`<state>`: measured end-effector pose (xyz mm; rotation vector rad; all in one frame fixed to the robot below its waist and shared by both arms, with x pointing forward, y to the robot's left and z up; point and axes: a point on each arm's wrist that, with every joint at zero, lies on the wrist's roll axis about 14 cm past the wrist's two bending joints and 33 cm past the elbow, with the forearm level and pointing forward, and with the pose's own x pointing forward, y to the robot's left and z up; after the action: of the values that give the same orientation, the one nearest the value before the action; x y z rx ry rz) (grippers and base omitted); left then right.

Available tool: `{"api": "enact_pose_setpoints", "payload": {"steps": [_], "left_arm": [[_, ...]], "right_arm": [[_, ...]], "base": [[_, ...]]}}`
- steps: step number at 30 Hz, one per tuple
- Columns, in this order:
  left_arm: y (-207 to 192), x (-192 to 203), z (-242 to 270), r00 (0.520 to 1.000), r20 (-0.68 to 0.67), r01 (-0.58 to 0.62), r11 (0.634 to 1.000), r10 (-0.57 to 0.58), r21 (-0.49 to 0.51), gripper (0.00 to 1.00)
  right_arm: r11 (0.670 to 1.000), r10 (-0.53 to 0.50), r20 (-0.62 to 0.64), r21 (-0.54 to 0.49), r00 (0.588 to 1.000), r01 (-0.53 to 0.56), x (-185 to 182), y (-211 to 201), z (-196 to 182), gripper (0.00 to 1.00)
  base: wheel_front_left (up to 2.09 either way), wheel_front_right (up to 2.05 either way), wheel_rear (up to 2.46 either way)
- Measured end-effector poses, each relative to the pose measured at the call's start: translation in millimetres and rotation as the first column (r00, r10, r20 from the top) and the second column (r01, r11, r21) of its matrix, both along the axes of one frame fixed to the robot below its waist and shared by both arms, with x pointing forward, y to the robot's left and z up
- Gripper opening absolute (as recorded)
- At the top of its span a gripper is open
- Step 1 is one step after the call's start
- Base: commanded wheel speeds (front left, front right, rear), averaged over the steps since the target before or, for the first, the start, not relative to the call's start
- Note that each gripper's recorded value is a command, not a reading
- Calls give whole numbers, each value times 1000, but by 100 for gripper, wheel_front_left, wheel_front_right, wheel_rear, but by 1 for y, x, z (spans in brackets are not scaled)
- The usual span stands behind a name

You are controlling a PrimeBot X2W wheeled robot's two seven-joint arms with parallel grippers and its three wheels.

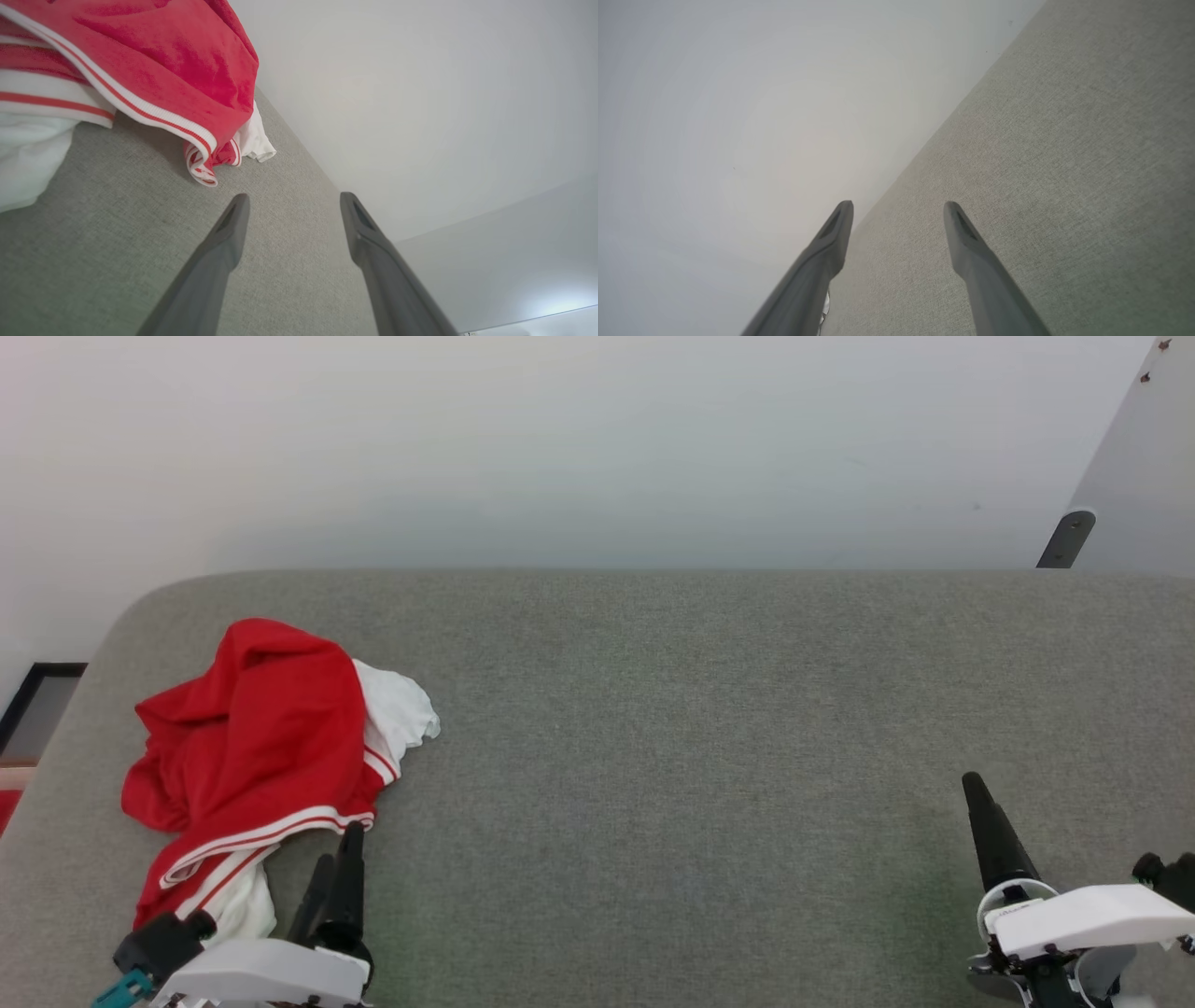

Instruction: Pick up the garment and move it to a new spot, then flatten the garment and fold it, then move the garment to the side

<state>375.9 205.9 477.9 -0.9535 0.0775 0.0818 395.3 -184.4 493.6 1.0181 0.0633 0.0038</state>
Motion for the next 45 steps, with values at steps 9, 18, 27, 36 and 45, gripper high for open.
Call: {"api": "enact_pose_setpoints", "payload": {"steps": [9, 18, 27, 36, 45], "left_arm": [[1, 1, 4, 1000, 16, 8, 989, -10, 149, 100], [2, 2, 11, 999, 39, 10, 959, -22, 285, 100], [2, 2, 15, 998, 55, 12, 918, -36, 396, 100], [-1, 1, 17, 997, 60, 20, 867, -57, 498, 100], [0, 1, 18, 996, 65, 20, 822, -69, 569, 100]], "right_arm": [[983, 13, 23, -185, 1000, -9, 3, 1, 4, 100], [938, 18, 46, -348, 999, 0, 4, 0, 8, 100], [874, 21, 68, -486, 997, 15, 6, -2, 12, 100], [817, 31, 80, -576, 996, 21, 7, 0, 13, 100], [789, 29, 102, -614, 994, 40, 10, 0, 19, 100]], "base": [[0, 0, 0], [0, 0, 0], [0, 0, 0], [0, 0, 0], [0, 0, 0]]}}
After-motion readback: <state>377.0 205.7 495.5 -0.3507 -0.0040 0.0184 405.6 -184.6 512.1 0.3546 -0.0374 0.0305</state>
